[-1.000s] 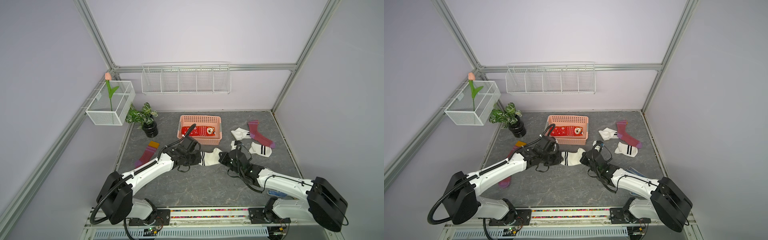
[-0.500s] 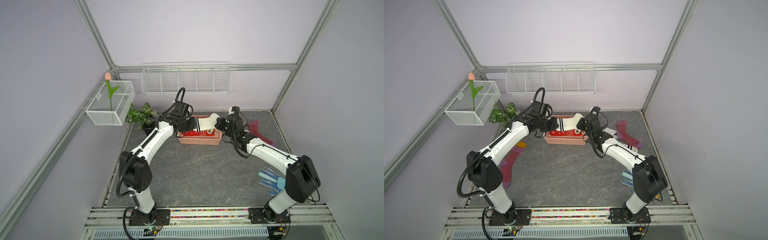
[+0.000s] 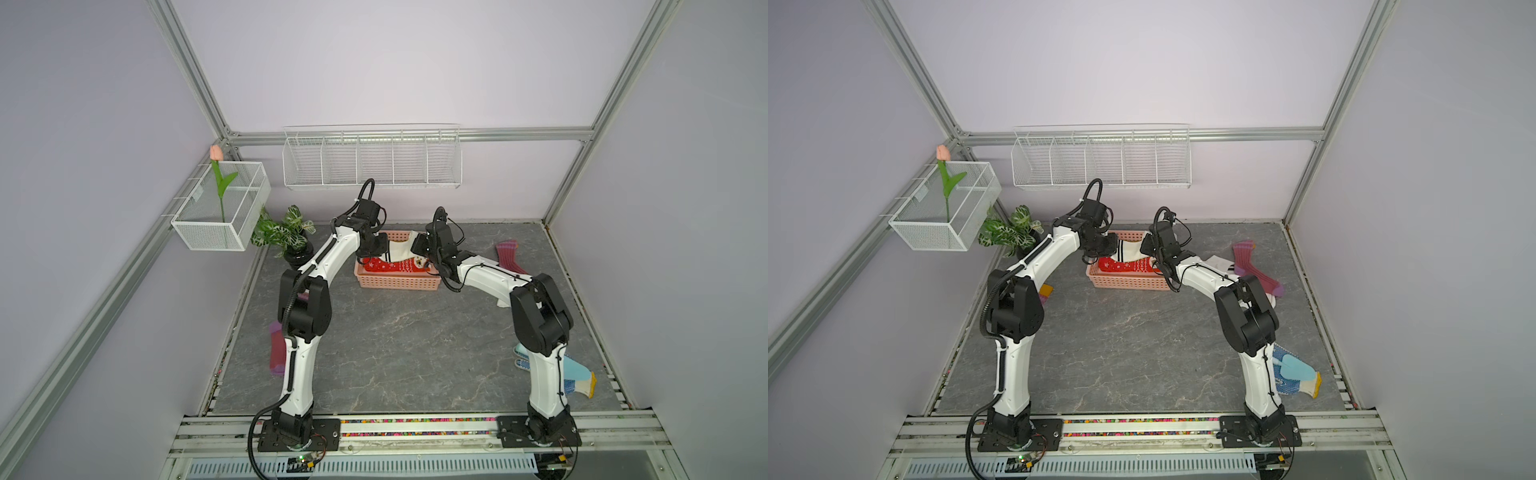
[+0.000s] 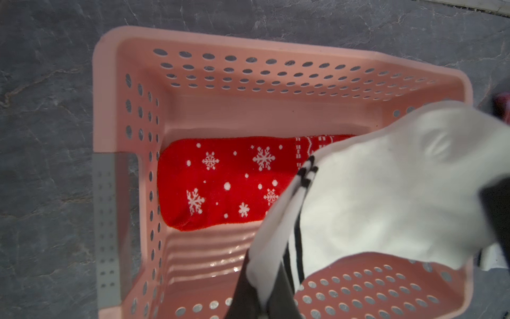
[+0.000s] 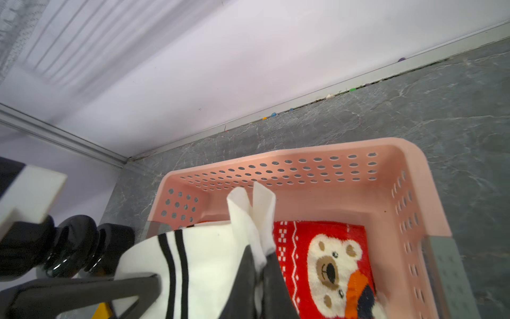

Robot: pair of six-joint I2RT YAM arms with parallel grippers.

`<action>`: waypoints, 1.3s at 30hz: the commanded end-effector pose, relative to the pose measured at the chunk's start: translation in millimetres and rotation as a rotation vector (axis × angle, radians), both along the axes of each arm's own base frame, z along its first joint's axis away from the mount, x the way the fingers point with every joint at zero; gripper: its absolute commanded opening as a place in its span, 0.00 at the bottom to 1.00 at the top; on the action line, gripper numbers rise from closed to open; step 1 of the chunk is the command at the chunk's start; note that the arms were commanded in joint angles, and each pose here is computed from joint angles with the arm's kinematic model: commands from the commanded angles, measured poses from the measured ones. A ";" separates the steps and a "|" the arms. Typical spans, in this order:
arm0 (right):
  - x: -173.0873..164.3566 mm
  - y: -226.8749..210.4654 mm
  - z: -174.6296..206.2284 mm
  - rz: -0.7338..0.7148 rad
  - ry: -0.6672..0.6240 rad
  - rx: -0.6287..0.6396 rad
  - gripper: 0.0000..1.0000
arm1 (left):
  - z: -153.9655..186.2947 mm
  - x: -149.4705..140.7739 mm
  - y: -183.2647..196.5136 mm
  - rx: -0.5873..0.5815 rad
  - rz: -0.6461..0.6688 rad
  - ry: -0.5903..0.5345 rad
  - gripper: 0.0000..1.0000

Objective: Place the socks together as a pair
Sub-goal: Place a pair of socks in the bin.

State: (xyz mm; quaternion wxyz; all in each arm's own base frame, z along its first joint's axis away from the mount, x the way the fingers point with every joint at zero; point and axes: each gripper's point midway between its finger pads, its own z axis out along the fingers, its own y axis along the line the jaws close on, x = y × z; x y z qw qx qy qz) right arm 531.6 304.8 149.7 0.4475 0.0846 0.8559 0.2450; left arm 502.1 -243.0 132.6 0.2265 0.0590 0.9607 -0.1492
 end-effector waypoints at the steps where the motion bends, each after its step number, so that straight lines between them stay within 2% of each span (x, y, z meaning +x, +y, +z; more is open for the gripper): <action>1: 6.9 0.8 -8.9 0.024 0.017 -0.036 0.07 | -0.5 6.1 2.9 0.038 -0.018 -0.009 0.00; 12: 15.2 -1.1 -38.4 0.015 0.061 -0.057 0.07 | -30.9 14.1 7.9 0.101 -0.025 0.012 0.00; 23: 17.2 -3.7 -59.7 0.002 0.075 -0.058 0.07 | -54.2 16.8 5.5 0.099 -0.010 0.048 0.00; 28: 16.4 -7.3 -66.5 0.002 0.084 -0.048 0.11 | -59.7 14.3 11.1 0.120 0.013 0.060 0.00; 32: 13.0 -10.0 -68.7 0.000 0.086 -0.040 0.22 | -59.3 14.5 11.6 0.121 0.015 0.056 0.11; 35: 9.8 -12.0 -65.1 0.001 0.083 -0.041 0.30 | -51.8 12.8 7.5 0.100 0.000 0.055 0.26; 36: 8.3 -13.4 -62.4 -0.002 0.078 -0.043 0.35 | -49.0 12.1 7.7 0.096 0.000 0.054 0.34; 37: 7.1 -14.9 -59.1 -0.004 0.071 -0.045 0.37 | -44.7 11.6 7.9 0.091 0.002 0.048 0.48; 39: 4.9 -19.6 -50.7 -0.014 0.056 -0.053 0.42 | -37.3 10.8 7.9 0.084 0.003 0.038 0.55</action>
